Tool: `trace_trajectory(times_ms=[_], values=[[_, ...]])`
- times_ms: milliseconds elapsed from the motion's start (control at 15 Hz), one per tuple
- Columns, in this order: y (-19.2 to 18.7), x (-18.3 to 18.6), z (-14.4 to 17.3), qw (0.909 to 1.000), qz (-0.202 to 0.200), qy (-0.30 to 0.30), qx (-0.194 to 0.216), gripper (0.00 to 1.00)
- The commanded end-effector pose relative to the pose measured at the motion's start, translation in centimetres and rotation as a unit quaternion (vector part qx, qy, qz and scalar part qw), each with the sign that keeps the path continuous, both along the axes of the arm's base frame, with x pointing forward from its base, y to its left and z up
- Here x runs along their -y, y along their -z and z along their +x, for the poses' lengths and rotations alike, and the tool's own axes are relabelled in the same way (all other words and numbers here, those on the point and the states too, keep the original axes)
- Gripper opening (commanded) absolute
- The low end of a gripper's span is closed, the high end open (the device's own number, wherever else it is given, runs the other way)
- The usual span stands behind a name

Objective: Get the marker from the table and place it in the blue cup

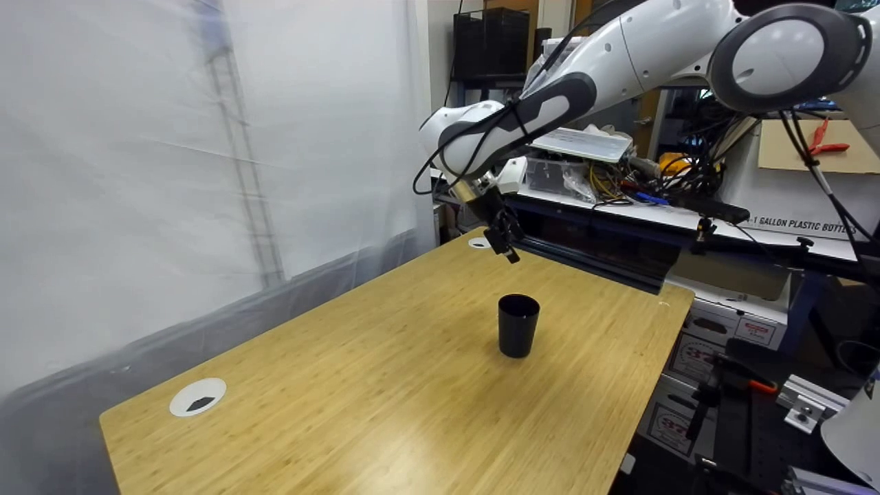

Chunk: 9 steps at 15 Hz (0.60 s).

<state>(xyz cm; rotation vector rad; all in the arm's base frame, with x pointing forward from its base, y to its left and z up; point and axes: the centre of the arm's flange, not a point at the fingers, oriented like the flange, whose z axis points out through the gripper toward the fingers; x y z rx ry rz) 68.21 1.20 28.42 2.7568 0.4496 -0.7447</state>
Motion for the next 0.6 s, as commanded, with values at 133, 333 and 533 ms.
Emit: trace_trajectory(times_ms=[133, 333, 533], values=[[1.1, 6.8, -2.3, 0.9896, 0.073, 0.06, 0.108, 1.0], [2.3, 10.4, -3.6, 0.9812, 0.089, 0.082, 0.151, 1.0], [3.8, 12.9, -5.6, 0.9724, 0.1, 0.096, 0.188, 1.0]])
